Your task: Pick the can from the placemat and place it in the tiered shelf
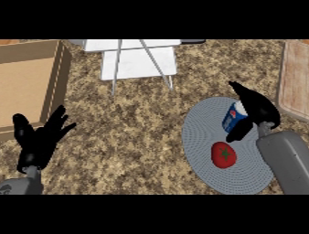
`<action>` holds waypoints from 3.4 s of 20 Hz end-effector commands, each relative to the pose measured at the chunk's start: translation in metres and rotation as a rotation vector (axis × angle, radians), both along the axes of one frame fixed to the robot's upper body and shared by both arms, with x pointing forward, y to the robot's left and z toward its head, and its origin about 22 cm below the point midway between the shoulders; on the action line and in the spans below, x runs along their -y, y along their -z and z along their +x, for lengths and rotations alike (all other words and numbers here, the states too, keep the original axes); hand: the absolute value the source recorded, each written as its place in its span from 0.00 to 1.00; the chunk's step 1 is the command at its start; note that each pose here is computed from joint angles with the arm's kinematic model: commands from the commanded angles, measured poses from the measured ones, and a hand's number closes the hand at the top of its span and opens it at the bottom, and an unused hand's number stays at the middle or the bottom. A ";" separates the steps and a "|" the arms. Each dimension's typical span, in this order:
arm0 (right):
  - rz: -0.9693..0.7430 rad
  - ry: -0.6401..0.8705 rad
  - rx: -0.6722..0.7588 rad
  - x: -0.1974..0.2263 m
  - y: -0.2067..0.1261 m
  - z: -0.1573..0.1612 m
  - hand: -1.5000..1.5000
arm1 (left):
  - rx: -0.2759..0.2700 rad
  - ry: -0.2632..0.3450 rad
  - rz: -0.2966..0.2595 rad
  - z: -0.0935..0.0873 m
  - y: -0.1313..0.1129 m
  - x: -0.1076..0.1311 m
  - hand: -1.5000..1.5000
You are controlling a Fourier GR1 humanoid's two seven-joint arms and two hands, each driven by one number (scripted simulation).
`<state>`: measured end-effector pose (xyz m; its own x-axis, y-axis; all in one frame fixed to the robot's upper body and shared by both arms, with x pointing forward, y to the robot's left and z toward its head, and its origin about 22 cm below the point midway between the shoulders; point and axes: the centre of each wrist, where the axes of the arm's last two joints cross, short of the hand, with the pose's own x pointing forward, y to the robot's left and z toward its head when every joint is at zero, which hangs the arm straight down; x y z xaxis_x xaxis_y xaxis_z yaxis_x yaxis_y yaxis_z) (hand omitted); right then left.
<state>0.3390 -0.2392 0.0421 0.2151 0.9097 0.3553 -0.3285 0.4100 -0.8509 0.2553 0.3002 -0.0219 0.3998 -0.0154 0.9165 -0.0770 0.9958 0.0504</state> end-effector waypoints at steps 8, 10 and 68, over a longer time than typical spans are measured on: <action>0.006 -0.241 -0.084 -0.028 0.019 -0.011 1.00 | -0.033 -0.012 -0.002 -0.010 0.006 0.018 0.50; 0.018 -0.253 -0.073 -0.013 0.028 -0.011 1.00 | -0.050 -0.006 -0.003 -0.020 0.021 0.011 0.50; 0.187 -0.067 0.593 -0.249 -0.320 0.066 1.00 | -0.026 -0.003 0.010 0.007 0.001 0.009 0.50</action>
